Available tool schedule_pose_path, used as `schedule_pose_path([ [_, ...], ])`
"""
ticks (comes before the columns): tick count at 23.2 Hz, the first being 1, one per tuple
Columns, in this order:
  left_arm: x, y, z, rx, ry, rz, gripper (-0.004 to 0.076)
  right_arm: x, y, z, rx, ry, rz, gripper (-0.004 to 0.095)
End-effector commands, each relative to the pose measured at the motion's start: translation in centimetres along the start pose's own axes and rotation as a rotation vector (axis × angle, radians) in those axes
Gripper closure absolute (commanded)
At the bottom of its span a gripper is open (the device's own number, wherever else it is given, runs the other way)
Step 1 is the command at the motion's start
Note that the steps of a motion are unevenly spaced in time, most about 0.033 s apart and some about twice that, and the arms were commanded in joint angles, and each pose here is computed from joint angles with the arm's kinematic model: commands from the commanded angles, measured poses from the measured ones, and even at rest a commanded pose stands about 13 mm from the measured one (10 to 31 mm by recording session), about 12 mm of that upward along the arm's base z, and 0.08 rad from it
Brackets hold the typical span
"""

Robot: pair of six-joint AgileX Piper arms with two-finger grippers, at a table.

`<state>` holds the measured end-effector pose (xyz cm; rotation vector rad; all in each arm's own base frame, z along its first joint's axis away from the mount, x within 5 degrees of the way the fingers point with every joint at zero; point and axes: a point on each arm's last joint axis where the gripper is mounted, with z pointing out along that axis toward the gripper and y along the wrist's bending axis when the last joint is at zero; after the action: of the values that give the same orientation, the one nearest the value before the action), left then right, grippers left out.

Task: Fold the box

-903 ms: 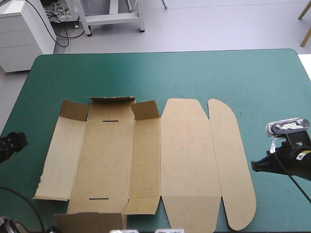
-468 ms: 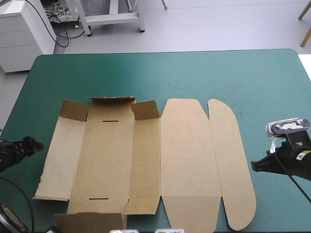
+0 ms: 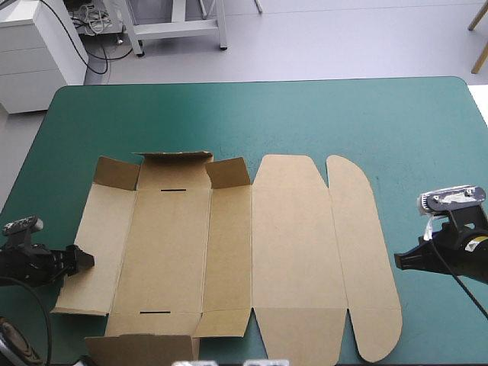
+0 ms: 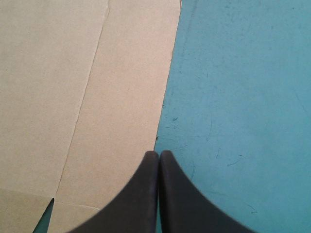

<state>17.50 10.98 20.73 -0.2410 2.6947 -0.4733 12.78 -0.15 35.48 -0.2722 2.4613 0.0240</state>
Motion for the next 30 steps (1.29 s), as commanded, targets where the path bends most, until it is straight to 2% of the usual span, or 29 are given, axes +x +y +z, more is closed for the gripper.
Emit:
schedule_pose_path([
  [1,-1.0,-1.5,0.2,0.042,-0.018,0.072,0.016,-0.7,-0.2,-0.7,0.021,-0.067,-0.004,0.0929],
  [5,-0.8,-2.6,1.8,0.125,0.107,0.119,0.016,-0.7,-0.2,-0.7,0.021,-0.067,-0.004,0.0929],
  [13,-0.3,-3.5,2.2,0.271,0.186,0.092,0.0161,-0.7,-0.2,-0.7,0.021,-0.067,-0.004,0.0929],
  [15,-0.1,-3.7,2.1,0.29,0.2,0.092,0.0185,-0.7,-0.2,-0.7,0.021,-0.067,-0.004,0.0929],
  [16,-0.1,-3.7,2.1,0.288,0.206,0.096,0.0211,-0.7,-0.2,-0.7,0.021,-0.067,-0.004,0.0929],
  [18,-0.1,-3.6,2.1,0.281,0.214,0.103,0.0315,-0.7,-0.2,-0.7,0.021,-0.067,-0.004,0.0929],
  [21,-0.3,-3.6,1.9,0.278,0.204,0.114,0.0508,-0.7,-0.2,-0.7,0.021,-0.067,-0.004,0.0929],
  [28,-1.1,-3.8,1.1,0.293,0.199,0.139,0.0715,-0.7,-0.2,-0.7,0.021,-0.067,-0.004,0.0929],
  [30,-1.4,-3.8,0.9,0.295,0.196,0.146,0.0731,-0.7,-0.2,-0.7,0.021,-0.067,-0.004,0.0929],
])
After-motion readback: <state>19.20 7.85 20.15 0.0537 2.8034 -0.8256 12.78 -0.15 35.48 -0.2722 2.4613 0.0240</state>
